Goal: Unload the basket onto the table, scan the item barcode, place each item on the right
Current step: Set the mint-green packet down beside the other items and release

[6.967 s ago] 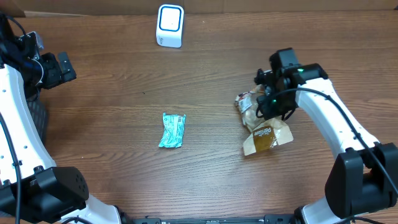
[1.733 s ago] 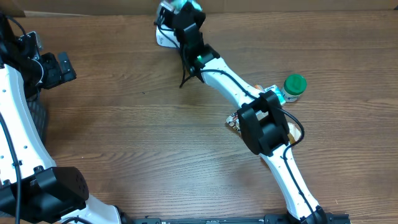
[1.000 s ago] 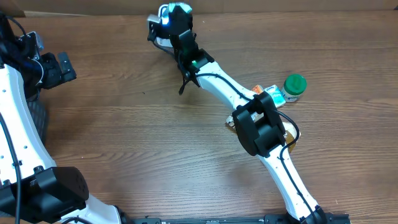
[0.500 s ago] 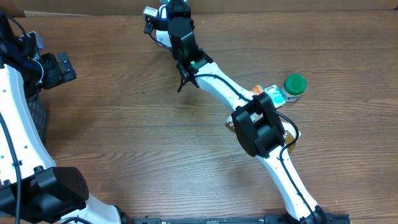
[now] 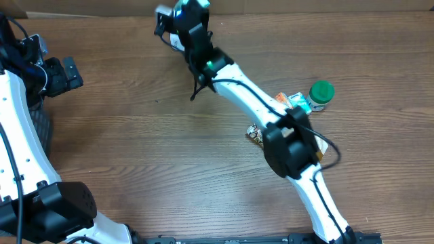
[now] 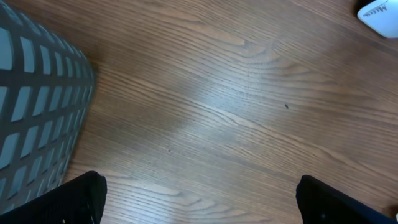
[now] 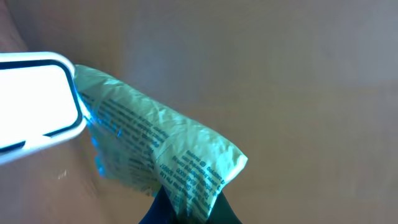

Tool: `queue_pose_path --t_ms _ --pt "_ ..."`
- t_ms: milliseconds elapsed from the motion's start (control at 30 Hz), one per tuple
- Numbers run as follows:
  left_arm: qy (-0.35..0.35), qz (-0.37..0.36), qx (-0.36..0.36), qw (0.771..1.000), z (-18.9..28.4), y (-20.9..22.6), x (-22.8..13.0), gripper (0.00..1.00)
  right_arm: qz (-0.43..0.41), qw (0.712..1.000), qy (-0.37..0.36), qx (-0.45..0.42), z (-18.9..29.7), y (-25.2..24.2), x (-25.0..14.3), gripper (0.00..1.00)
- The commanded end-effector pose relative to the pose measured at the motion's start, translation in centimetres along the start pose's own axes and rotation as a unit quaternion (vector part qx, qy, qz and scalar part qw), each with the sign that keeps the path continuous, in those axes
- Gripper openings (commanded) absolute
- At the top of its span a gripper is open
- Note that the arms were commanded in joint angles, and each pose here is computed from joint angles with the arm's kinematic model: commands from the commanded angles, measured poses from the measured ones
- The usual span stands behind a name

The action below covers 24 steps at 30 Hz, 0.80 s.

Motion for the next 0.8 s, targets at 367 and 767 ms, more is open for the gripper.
queue_pose_path --t_ms 367,767 --pt "0.003 -0.014 -0.003 1.0 -0.2 -0.3 0.0 1.0 -0.587 0.699 0.347 0.218 22.4 -7.2 -12.5 0.04" --pt "0.003 -0.014 -0.003 1.0 -0.2 -0.3 0.0 1.0 -0.522 0.596 0.536 0.292 18.0 4.5 -21.4 0.04"
Point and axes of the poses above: each gripper's point midway between its finger pads, its own z axis back along the fingers, its own y axis along the line the jaws close on, x = y × z, the point moved 9 cm from there along z, back along the fingers, and after that the axes turned 10 degrees about z, right-handed, at the moved point
